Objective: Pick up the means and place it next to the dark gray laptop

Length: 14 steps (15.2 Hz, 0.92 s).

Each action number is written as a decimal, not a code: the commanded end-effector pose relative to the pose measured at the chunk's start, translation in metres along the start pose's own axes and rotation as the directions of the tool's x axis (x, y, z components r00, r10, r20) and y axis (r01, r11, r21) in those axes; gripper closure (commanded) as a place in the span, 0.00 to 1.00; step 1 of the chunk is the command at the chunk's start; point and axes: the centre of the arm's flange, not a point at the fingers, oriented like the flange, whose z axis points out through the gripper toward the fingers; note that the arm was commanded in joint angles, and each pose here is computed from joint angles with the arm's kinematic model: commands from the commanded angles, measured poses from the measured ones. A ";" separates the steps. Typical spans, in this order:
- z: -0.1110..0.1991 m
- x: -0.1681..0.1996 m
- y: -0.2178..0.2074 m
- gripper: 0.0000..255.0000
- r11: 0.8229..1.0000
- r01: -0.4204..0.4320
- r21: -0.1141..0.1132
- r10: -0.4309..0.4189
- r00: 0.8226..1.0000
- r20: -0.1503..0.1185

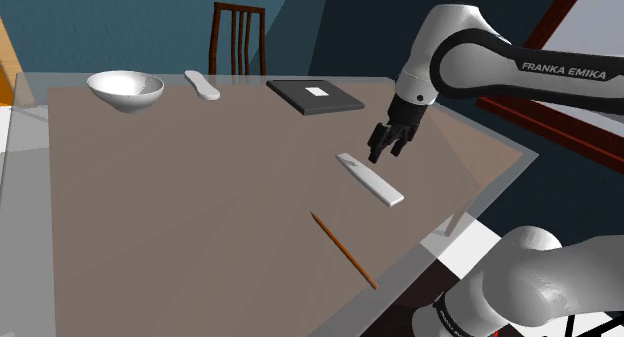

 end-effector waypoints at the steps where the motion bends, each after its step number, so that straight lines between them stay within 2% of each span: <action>1: 0.022 0.011 -0.012 0.00 1.000 0.027 0.007 -0.027 1.000 -0.006; 9: 0.065 0.015 -0.017 0.00 0.999 0.035 0.009 -0.035 0.999 -0.008; 14: 0.068 0.015 -0.017 0.00 0.999 0.035 0.009 -0.035 0.999 -0.008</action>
